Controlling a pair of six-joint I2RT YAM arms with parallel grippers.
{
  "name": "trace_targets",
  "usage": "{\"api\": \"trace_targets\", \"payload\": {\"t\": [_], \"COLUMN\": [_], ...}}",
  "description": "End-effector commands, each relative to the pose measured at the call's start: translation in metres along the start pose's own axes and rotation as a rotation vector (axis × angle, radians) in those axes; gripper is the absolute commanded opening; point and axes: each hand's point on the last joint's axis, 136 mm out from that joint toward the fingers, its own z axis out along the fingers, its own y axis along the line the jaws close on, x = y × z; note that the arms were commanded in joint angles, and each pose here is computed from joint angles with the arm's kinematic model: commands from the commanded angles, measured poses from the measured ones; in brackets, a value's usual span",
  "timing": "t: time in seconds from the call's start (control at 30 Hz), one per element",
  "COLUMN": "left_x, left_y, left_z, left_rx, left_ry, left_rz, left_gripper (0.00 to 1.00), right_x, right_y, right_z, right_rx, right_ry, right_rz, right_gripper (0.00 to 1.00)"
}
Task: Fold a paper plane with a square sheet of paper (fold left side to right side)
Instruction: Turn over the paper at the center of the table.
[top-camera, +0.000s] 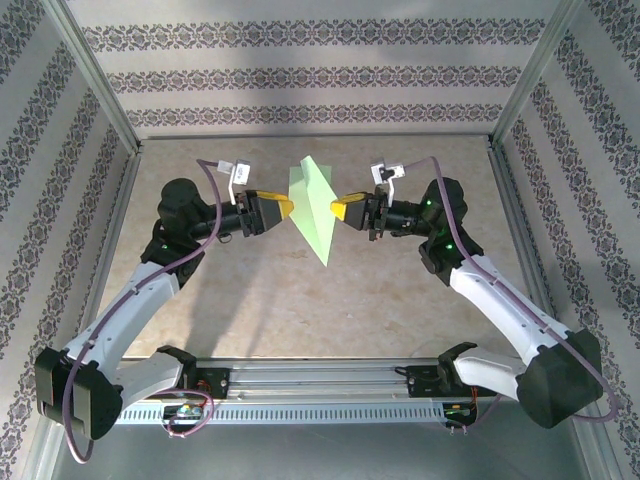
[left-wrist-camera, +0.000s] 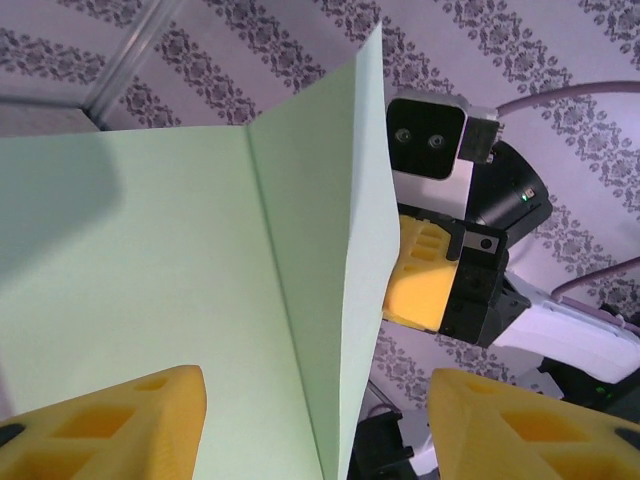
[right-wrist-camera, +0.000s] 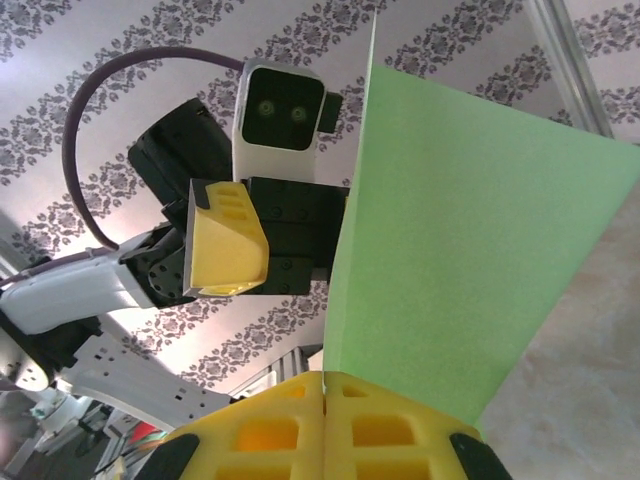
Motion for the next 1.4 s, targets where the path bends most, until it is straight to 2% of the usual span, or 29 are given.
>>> {"api": "trace_targets", "payload": {"t": [0.0, 0.17, 0.33, 0.67, 0.8, 0.93, 1.07, 1.2, 1.27, 1.37], "left_x": [-0.009, -0.005, 0.000, 0.001, 0.000, -0.001, -0.003, -0.004, -0.005, -0.005], "left_y": [-0.020, -0.019, -0.021, -0.017, -0.017, -0.018, -0.019, -0.020, -0.020, -0.021], "left_z": [0.005, 0.015, 0.023, 0.025, 0.025, 0.024, 0.024, 0.025, 0.025, 0.025], "left_rx": [0.051, 0.063, 0.074, 0.043, 0.037, 0.035, 0.036, 0.042, 0.042, 0.042], "left_ry": [-0.002, 0.018, 0.043, 0.037, 0.030, 0.022, 0.012, 0.009, 0.008, 0.008], "left_rz": [0.074, 0.068, 0.072, 0.080, 0.084, 0.087, 0.090, 0.091, 0.093, 0.095], "left_gripper": [0.61, 0.58, 0.49, 0.14, 0.05, 0.03, 0.02, 0.02, 0.02, 0.02], "right_x": [-0.011, -0.007, -0.005, -0.002, -0.002, -0.004, 0.003, 0.020, 0.029, 0.038], "right_y": [0.016, 0.017, 0.016, 0.009, 0.005, 0.000, -0.013, -0.025, -0.027, -0.024], "right_z": [0.006, 0.013, 0.017, 0.018, 0.015, 0.004, -0.015, -0.025, -0.024, -0.016], "right_rx": [-0.058, -0.075, -0.080, -0.060, -0.038, 0.015, 0.126, 0.180, 0.177, 0.156], "right_ry": [-0.012, 0.000, 0.006, -0.001, -0.012, -0.042, -0.084, -0.079, -0.067, -0.041], "right_rz": [-0.056, -0.044, -0.032, -0.002, 0.015, 0.016, 0.013, 0.060, 0.084, 0.097], "right_gripper": [0.00, 0.00, 0.00, 0.01, 0.09, 0.22, 0.46, 0.64, 0.72, 0.77]}}
